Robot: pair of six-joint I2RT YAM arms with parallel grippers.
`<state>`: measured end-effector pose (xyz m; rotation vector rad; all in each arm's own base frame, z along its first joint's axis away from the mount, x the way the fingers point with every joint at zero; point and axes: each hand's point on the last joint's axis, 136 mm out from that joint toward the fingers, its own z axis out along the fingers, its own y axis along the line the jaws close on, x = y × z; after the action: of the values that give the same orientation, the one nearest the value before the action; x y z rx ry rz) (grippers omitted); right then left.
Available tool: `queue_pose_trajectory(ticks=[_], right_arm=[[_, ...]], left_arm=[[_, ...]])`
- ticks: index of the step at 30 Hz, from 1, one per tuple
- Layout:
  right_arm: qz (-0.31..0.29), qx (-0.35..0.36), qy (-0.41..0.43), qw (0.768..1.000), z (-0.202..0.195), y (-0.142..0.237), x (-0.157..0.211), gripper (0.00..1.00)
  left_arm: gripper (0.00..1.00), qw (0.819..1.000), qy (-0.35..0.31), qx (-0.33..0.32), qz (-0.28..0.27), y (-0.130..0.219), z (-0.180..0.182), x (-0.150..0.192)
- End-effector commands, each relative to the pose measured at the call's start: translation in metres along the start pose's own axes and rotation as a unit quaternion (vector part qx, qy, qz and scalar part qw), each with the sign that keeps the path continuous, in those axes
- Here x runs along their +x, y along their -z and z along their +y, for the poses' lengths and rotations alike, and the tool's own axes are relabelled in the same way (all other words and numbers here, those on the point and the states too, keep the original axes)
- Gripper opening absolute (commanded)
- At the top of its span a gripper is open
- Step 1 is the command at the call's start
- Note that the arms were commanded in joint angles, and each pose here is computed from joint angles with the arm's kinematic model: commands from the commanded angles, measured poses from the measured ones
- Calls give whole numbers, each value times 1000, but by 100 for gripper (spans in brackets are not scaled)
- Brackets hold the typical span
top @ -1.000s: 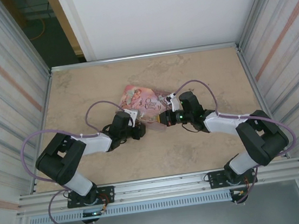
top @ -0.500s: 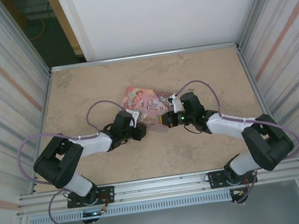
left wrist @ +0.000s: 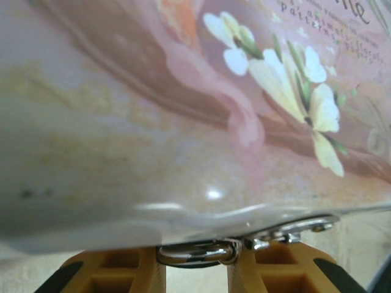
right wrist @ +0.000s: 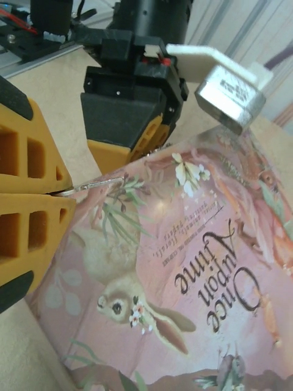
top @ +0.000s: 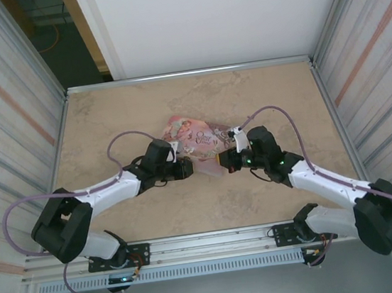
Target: Unlock the padlock with the key
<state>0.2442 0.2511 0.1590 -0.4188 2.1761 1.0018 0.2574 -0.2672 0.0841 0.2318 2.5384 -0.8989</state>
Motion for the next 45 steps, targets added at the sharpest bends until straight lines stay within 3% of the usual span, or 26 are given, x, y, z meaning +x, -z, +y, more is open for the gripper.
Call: queue_pose_trajectory(ticks=[1, 11, 23, 45], right_arm=[[-2, 21, 40, 999, 0, 9, 10, 0], [-29, 19, 115, 993, 19, 16, 34, 0], [-30, 25, 162, 986, 18, -11, 64, 0], [-58, 47, 187, 979, 14, -46, 58, 0]], left_arm=[[5, 998, 32, 50, -11, 17, -34, -18], [0, 992, 96, 86, -4, 23, -50, -23], [0, 985, 129, 114, 7, 18, -60, -24], [0, 982, 144, 123, 2, 22, -62, -18]])
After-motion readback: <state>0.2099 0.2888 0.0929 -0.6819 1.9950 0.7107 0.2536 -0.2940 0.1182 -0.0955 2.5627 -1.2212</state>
